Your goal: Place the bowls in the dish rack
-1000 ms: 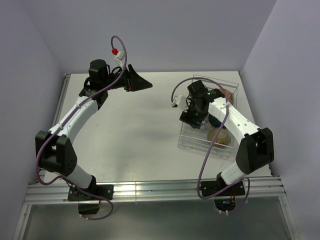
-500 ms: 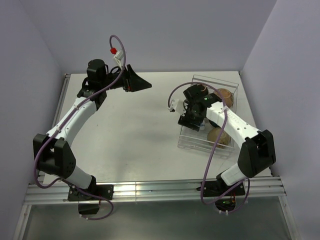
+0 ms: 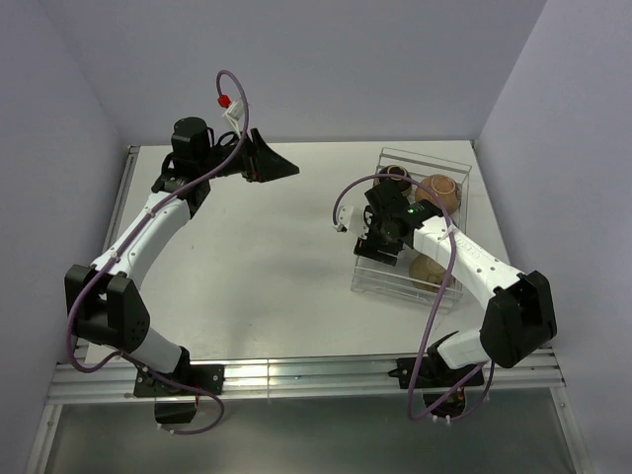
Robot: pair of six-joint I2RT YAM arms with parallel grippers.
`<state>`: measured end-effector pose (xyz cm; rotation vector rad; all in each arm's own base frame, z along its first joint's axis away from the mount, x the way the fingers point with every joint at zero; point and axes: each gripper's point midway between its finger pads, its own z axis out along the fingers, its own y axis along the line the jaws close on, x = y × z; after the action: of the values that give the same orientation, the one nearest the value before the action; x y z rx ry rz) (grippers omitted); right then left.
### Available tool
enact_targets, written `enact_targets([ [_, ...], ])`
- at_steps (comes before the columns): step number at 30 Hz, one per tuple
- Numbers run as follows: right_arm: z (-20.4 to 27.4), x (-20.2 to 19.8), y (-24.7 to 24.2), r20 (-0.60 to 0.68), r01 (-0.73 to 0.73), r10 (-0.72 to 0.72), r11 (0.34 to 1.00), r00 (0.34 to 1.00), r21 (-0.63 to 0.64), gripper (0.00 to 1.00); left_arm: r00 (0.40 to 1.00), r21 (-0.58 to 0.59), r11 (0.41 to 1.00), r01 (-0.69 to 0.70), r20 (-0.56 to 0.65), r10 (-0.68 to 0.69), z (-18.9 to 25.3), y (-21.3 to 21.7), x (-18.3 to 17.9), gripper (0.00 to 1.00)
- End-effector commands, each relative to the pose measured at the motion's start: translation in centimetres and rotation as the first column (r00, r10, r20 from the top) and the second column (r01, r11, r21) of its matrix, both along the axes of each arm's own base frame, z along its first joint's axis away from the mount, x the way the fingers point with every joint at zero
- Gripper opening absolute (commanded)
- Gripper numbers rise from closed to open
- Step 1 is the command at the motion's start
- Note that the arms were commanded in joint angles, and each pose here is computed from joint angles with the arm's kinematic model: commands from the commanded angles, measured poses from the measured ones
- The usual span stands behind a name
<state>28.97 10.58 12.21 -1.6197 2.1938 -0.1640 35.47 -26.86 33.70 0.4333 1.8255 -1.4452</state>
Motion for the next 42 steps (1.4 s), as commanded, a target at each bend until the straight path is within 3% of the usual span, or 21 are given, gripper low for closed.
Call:
enact_targets([
  [1,-1.1,-0.2,-1.9,0.009,0.017,-0.016,0.997,1.0,-0.081,0.31,0.996,-0.012,1.0,-0.004,0.089,0.005,2.5,0.4,-0.5,0.99],
  [6,-1.0,-0.3,-2.0,0.01,0.018,-0.017,0.996,1.0,-0.083,0.37,0.996,-0.007,1.0,-0.008,0.085,0.009,2.3,0.4,-0.3,0.99],
  [7,-1.1,-0.4,-2.0,0.003,0.017,-0.017,0.996,1.0,-0.085,0.41,0.997,-0.006,1.0,-0.01,0.082,0.011,2.2,0.4,-0.2,0.99],
  [8,-1.1,-0.3,-1.9,0.003,0.015,-0.015,0.996,1.0,-0.085,0.51,0.996,-0.006,1.0,-0.008,0.084,0.009,2.2,0.4,-0.2,0.99],
  [11,-1.0,-0.4,-1.8,0.004,0.014,-0.014,0.997,1.0,-0.08,0.6,0.996,-0.006,1.0,-0.01,0.086,0.01,2.3,0.4,-0.2,1.0],
  [18,-0.9,-0.6,-2.0,-0.004,0.004,-0.005,0.996,1.0,-0.092,0.66,0.996,0.0,1.0,-0.013,0.084,0.013,2.1,0.5,-0.1,1.0],
  [24,-0.7,-0.6,-2.2,-0.001,0.003,-0.003,0.995,1.0,-0.099,0.78,0.996,-0.001,1.0,-0.011,0.087,0.011,2.1,0.5,-0.1,1.0],
  [26,-0.5,-0.6,-2.1,0.004,0.004,-0.003,0.996,1.0,-0.092,0.94,0.996,0.0,1.0,-0.011,0.089,0.011,2.1,0.5,-0.1,0.99],
  [28,-0.3,-0.5,-1.9,0.006,0.006,-0.006,0.997,1.0,-0.08,1.0,0.996,0.002,1.0,-0.009,0.089,0.009,2.0,0.5,-0.2,0.99],
  [42,0.8,-0.3,-1.7,0.005,-0.005,0.005,0.997,1.0,-0.077,1.0,0.996,0.007,1.0,-0.01,0.093,0.01,2.0,0.7,0.0,1.0],
])
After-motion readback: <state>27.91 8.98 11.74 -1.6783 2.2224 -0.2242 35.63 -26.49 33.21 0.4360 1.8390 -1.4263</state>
